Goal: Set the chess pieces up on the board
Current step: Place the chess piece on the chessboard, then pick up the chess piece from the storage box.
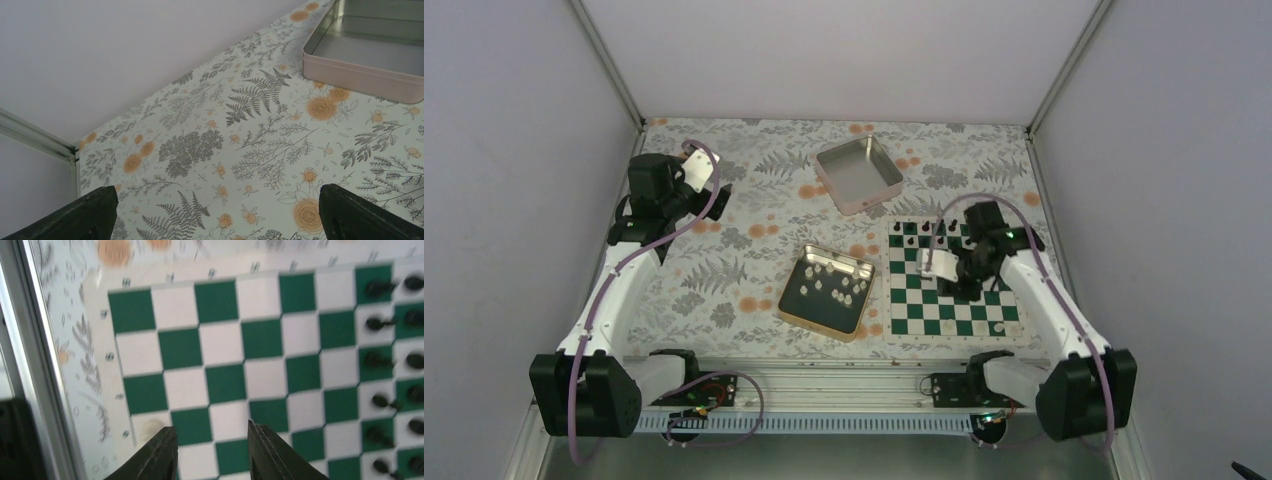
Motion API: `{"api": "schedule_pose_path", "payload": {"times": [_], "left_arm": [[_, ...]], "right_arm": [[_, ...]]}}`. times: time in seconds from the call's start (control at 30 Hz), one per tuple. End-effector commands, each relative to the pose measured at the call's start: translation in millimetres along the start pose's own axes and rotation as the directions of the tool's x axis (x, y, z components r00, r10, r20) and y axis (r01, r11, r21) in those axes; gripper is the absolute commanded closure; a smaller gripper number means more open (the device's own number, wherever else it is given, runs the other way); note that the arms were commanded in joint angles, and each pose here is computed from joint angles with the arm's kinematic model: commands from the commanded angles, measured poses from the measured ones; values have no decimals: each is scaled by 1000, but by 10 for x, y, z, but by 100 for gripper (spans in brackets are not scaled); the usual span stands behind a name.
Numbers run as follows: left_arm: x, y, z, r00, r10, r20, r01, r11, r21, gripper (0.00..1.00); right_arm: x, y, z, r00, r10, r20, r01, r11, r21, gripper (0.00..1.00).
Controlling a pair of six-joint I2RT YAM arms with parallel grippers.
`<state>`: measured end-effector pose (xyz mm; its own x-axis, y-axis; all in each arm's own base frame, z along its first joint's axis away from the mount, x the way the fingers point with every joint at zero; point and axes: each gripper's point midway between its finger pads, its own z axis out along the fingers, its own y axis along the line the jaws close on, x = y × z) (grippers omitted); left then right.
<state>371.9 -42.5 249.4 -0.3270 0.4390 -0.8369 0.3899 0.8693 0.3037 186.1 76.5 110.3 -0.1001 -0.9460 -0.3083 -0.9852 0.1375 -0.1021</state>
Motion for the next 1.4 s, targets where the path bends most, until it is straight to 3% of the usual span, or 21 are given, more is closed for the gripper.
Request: {"api": "schedule_pose_path", "payload": {"times": [0.0,0.2,0.37,0.7,1.37], "left_arm": [[-21,-29,19,1000,9,11,-10,1000,16,0],[-28,-12,4,1000,13,13,-13,1000,4,0],[-22,-6,7,1000,13,13,-13,1000,0,0],[-26,2,-24,1000,14,22,-14,1000,-15,0],[-23,-20,-45,999,15,32,-15,1000,-9,0]], "right_arm": [[-595,-201,-38,992,-16,122,22,999,-41,62],[-1327,-372,182,981,-116,154,121,992,-20,61],[-1617,-362,501,979,-169,117,175,984,-44,64],[-1854,-345,854,969,-230,89,232,973,-8,67],[-1766,-461,1191,976,-218,7,218,976,6,68]]}}
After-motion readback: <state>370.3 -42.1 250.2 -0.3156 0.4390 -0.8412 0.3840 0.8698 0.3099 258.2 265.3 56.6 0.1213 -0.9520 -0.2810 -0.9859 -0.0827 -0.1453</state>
